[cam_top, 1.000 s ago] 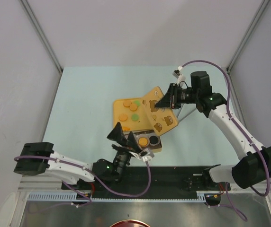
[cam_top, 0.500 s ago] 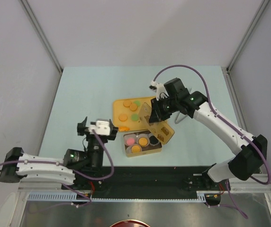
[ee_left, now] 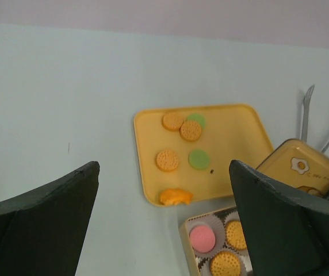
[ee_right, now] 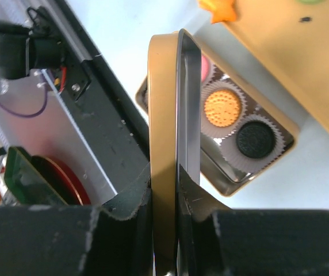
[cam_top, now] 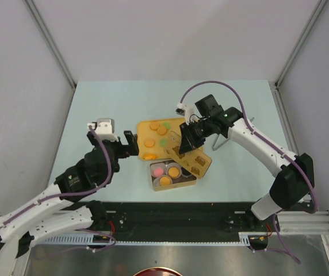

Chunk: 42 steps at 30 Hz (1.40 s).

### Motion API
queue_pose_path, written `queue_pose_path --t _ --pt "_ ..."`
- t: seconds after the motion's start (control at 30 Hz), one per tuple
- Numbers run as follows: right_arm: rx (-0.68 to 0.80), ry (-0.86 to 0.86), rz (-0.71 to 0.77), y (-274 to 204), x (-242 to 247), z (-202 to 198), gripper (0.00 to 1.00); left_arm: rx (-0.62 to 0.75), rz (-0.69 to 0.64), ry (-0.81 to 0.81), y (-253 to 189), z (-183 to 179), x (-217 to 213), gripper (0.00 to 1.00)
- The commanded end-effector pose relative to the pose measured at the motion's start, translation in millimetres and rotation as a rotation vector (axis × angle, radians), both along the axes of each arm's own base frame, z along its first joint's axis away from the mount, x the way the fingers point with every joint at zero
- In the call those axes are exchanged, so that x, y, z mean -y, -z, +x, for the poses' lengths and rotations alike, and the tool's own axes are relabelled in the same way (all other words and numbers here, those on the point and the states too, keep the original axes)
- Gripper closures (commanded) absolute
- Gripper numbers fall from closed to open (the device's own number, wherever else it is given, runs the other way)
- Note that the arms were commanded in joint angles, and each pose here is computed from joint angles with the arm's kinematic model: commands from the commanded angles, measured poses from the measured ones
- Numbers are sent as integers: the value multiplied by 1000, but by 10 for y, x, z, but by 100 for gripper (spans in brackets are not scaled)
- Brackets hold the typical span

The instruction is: Pack the cookies

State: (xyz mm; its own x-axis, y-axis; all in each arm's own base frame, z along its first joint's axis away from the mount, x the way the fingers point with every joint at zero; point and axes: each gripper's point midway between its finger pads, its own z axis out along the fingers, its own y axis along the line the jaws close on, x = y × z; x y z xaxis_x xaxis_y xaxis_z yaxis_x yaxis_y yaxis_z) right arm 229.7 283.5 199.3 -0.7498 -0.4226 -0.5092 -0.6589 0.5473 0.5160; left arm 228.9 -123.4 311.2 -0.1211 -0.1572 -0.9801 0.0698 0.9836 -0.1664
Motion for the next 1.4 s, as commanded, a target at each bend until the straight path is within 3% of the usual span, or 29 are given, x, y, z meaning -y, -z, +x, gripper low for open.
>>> queue_pose_path --t 0.0,0.23,0.47,0.93,1.03,1.13,1.17,1.23,1.27,1.37 --pt "-23 -117 73 -76 -63 -164 100 -257 -46 137 546 -52 243 0" --pt "-96 -238 55 187 -169 -386 100 -476 -167 195 1036 133 301 0" --pt "-145 -265 -76 584 -193 -418 100 -514 -178 201 1186 208 351 0" --pt "-198 -287 -103 857 -301 -323 100 -607 -206 257 1545 153 519 2" --pt "-188 -275 -92 851 -303 -286 100 -624 -209 261 1604 139 532 9" --pt "-191 -272 -65 826 -306 -260 100 -635 -218 285 1645 106 569 26" --pt "-191 -270 -62 829 -305 -247 100 -638 -221 292 1677 99 581 38" --pt "-194 -257 -57 832 -287 -210 100 -653 -244 322 1704 56 639 51" --pt "-189 -252 -49 837 -293 -183 100 -654 -253 329 1722 53 658 62" --pt "-188 -226 -38 846 -272 -125 100 -689 -268 350 1826 5 705 79"
